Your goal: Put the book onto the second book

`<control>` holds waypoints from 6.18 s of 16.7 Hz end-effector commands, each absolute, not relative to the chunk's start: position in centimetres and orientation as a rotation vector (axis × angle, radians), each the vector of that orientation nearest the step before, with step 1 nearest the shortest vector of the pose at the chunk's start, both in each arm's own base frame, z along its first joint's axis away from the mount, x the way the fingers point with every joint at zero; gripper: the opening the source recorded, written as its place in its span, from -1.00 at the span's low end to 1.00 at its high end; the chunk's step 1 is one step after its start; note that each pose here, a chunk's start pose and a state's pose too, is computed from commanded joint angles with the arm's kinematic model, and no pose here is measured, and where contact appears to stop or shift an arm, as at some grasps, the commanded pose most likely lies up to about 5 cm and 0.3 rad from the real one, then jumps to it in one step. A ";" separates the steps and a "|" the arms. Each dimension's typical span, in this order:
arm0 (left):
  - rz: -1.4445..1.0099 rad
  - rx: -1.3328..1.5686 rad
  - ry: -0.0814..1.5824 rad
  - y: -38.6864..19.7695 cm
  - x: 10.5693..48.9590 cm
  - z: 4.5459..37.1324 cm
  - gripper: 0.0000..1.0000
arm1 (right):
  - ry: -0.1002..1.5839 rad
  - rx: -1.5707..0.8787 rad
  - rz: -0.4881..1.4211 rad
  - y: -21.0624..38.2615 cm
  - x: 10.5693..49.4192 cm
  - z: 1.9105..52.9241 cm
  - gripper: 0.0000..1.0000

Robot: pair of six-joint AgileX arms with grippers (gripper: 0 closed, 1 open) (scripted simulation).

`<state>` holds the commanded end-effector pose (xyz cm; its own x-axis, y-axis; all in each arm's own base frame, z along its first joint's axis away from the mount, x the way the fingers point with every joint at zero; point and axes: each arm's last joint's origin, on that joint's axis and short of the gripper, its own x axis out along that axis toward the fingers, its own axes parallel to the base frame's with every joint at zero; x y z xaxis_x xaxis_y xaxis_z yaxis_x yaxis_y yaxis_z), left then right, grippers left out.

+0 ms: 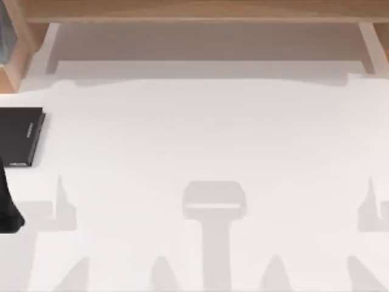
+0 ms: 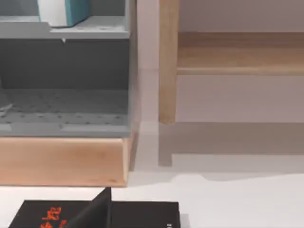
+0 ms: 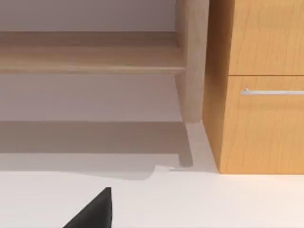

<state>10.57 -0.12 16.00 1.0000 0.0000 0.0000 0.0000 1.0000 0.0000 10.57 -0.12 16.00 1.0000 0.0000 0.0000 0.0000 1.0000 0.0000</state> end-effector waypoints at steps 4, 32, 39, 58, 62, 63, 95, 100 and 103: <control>0.000 -0.001 -0.010 -0.1 10.6 16.8 1.00 | 0.000 0.000 0.000 -0.1 10.6 16.0 1.00; -0.017 -0.022 0.005 15.1 43.8 24.8 1.00 | 0.000 0.000 0.000 -0.1 10.6 16.0 1.00; -0.018 -0.022 0.005 15.0 44.5 24.8 1.00 | 0.000 0.000 0.000 -0.1 10.6 16.0 1.00; -0.017 -0.022 0.005 15.0 46.8 24.8 -0.51 | 0.000 0.000 0.000 -0.1 10.6 16.0 1.00; -0.017 -0.022 0.005 15.0 46.8 24.8 -1.00 | 0.000 0.000 0.000 -0.1 10.6 16.0 1.00; -0.017 -0.022 0.005 15.0 46.8 24.8 -1.00 | 0.000 0.000 0.000 -0.1 10.6 16.0 1.00; -0.052 1.177 0.058 13.1 29.5 25.1 -1.00 | 0.000 0.000 0.000 -0.1 10.6 16.0 1.00; -0.231 1.466 0.247 11.7 28.1 17.4 -1.00 | 0.000 0.000 0.000 -0.1 10.6 16.0 1.00; -0.374 1.524 0.338 10.3 27.8 13.3 -1.00 | 0.000 0.000 0.000 -0.1 10.6 16.0 1.00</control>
